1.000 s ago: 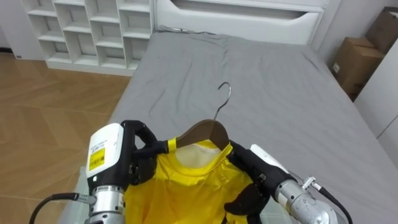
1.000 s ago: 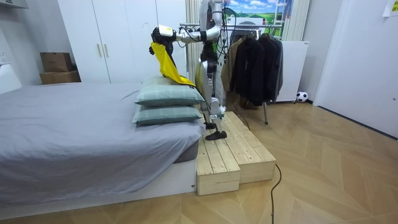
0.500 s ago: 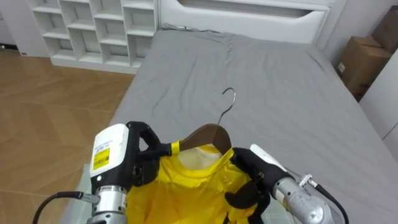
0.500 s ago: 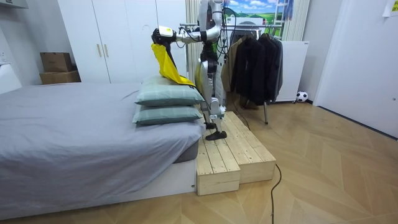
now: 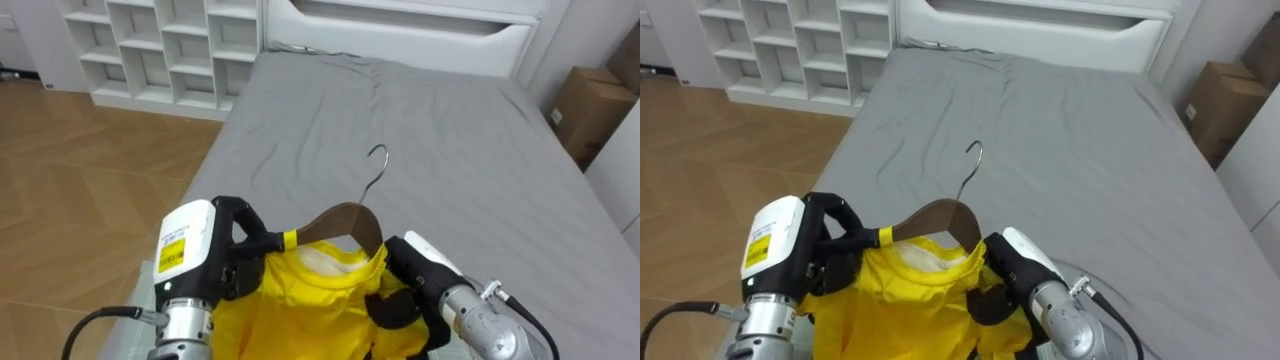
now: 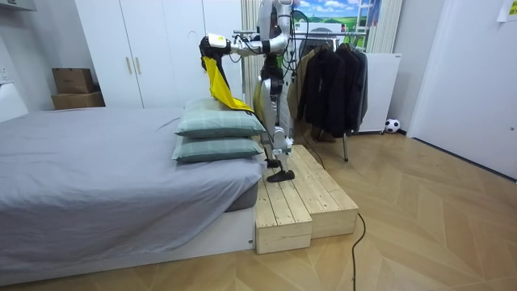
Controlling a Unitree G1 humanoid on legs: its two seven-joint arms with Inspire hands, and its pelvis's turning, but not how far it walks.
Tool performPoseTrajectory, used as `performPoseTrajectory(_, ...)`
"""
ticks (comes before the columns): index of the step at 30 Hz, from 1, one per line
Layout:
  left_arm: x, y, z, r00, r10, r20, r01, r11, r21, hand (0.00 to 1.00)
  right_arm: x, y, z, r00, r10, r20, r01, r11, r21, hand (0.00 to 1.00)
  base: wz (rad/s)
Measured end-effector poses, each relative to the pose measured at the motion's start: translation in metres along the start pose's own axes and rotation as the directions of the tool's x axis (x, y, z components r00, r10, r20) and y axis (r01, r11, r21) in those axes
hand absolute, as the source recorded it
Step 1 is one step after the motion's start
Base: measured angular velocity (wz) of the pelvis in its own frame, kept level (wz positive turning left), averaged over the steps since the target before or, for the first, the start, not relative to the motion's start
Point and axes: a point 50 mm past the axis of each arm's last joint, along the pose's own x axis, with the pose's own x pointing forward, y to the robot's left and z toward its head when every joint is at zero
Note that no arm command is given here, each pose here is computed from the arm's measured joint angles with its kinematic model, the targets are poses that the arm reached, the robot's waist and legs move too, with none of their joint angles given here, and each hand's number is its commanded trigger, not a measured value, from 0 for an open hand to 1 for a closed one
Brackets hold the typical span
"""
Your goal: Hang clothes
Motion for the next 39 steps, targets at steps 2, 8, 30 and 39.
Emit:
performPoseTrajectory(2, 0.0, -0.0002, 0.0001, 1.0, -0.002, -0.002, 0.002, 1.0, -0.006, 1.0, 0.0, -0.0003, 0.0001, 1.0, -0.007, 0.001, 0.007, 1.0, 0.003, 1.0, 0.0)
performPoseTrajectory(8, 0.0002, 0.0008, -0.0009, 1.0, -0.001, -0.001, 0.0, 1.0, -0.001, 1.0, 0.0, -0.0007, 0.0003, 1.0, -0.008, 0.003, 0.008, 1.0, 0.013, 1.0, 0.0)
performPoseTrajectory(30, 0.0008, 0.0022, -0.0004, 1.0, 0.003, 0.008, -0.003, 1.0, -0.026, 0.0, 0.0, -0.004, 0.0005, 1.0, -0.023, 0.004, 0.023, 1.0, 0.009, 1.0, 0.01)
performPoseTrajectory(39, 0.0033, 0.0033, 0.0018, 1.0, 0.012, 0.012, -0.012, 0.998, -0.061, 0.0, 0.0001, -0.0038, 0.0003, 1.0, -0.023, -0.002, 0.023, 1.0, -0.021, 1.0, -0.05)
